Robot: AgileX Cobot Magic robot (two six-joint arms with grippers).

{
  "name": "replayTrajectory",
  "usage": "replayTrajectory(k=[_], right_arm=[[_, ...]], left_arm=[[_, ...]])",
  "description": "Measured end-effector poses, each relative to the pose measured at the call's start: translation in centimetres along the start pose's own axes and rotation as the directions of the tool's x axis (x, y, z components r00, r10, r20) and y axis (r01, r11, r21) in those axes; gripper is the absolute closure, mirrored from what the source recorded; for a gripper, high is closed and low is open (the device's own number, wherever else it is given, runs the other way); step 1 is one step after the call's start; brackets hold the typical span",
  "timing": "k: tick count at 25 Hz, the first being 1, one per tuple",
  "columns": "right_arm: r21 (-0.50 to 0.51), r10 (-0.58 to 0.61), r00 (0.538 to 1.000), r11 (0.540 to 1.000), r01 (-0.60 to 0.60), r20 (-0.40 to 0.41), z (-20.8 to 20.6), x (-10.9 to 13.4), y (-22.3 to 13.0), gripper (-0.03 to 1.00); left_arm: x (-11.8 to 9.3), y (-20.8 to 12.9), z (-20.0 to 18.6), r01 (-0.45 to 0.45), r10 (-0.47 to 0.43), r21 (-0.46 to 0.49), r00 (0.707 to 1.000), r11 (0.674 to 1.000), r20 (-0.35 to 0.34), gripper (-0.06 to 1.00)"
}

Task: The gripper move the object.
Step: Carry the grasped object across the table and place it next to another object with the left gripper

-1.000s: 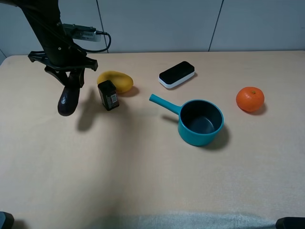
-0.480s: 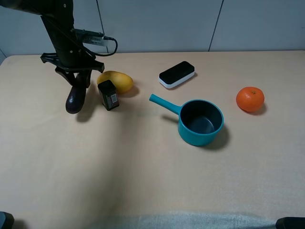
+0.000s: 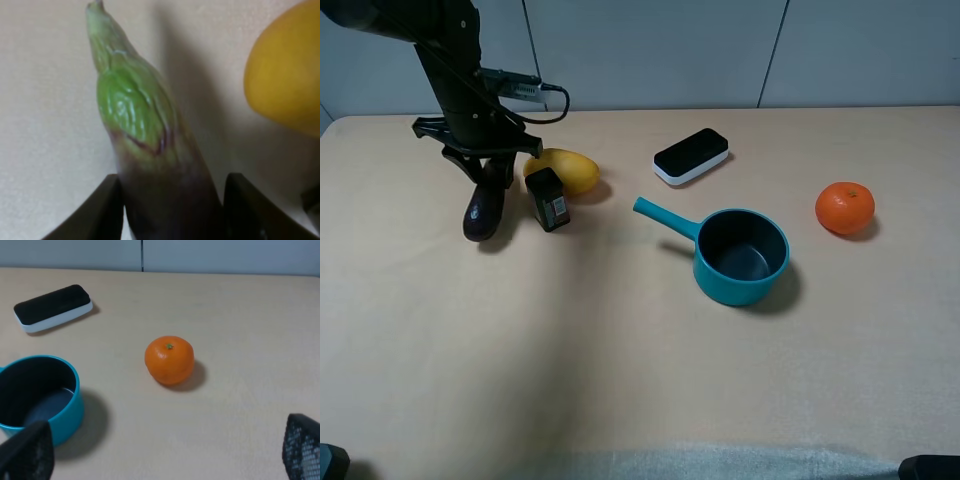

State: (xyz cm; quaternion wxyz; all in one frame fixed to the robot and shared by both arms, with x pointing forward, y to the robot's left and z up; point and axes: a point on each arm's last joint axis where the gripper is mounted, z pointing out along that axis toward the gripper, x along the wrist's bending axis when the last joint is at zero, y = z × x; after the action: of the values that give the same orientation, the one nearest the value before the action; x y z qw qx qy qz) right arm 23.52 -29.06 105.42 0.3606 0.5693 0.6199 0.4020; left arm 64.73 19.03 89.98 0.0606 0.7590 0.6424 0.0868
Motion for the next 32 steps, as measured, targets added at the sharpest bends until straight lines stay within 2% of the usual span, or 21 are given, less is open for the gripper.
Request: replayTrajectory(k=[6, 32], right_arm=[[0.0, 0.0, 1.0, 1.0, 0.0, 0.0, 0.0, 0.0, 0.0, 0.27], [0.0, 0.0, 1.0, 1.0, 0.0, 0.0, 0.0, 0.0, 0.0, 0.27]], left_arm=[[-0.1, -0.1, 1.4, -0.001, 0.001, 0.013, 1.0, 1.0, 0.002, 0.5], [-0.1, -0.2, 1.6, 0.007, -0.007, 0.021, 1.0, 1.0, 0.001, 0.49]])
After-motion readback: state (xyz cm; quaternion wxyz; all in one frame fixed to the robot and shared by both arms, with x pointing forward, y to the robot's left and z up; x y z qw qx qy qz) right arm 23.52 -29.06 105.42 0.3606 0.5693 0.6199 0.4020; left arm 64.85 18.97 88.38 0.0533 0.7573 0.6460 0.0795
